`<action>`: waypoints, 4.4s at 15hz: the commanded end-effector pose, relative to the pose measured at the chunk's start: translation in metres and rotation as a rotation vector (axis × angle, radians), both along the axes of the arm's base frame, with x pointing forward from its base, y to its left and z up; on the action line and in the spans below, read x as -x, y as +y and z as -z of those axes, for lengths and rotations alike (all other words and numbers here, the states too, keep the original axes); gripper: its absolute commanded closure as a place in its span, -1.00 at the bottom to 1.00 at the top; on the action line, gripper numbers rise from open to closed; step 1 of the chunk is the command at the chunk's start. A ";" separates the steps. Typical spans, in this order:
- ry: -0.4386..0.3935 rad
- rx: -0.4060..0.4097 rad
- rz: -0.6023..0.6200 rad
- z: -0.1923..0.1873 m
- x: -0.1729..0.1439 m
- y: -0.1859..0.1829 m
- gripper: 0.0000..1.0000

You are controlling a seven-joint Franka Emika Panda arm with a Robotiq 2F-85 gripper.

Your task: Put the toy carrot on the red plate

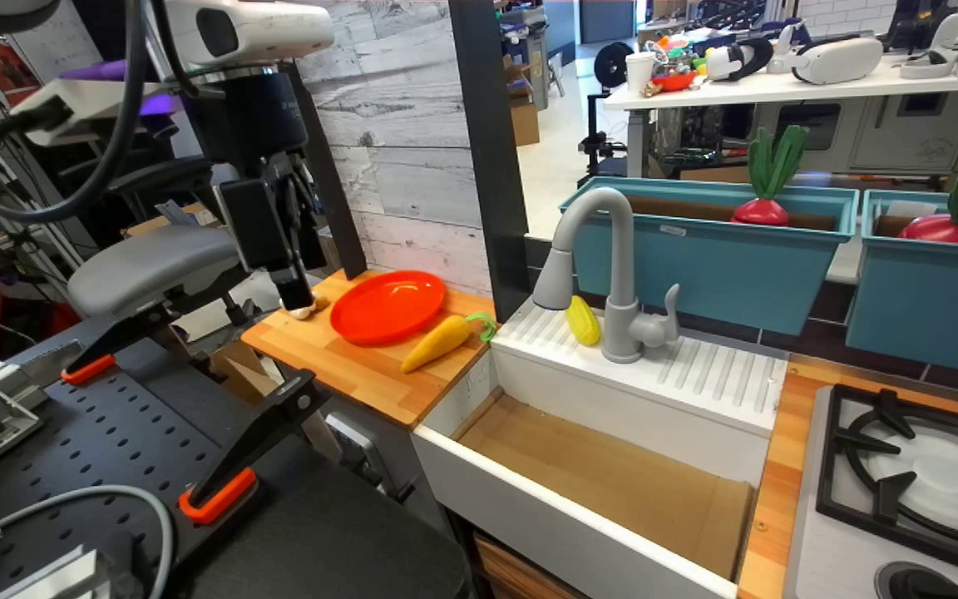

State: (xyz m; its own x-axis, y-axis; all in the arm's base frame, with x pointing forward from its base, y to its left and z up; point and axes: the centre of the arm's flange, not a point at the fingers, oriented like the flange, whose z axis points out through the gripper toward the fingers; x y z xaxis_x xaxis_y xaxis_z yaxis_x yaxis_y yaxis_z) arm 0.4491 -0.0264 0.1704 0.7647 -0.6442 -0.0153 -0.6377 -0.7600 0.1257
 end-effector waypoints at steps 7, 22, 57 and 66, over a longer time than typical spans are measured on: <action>-0.099 0.011 0.006 0.009 -0.047 -0.004 -1.00; -0.095 -0.040 0.021 0.110 -0.146 0.003 -1.00; -0.229 -0.193 -0.063 0.101 -0.130 0.125 0.94; -0.211 -0.223 -0.014 0.136 -0.173 0.119 0.94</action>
State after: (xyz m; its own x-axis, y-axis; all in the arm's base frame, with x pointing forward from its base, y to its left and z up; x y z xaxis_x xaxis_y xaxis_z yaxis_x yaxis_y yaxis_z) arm 0.6009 0.0980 0.0559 0.7809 -0.6231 0.0439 -0.6076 -0.7740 -0.1783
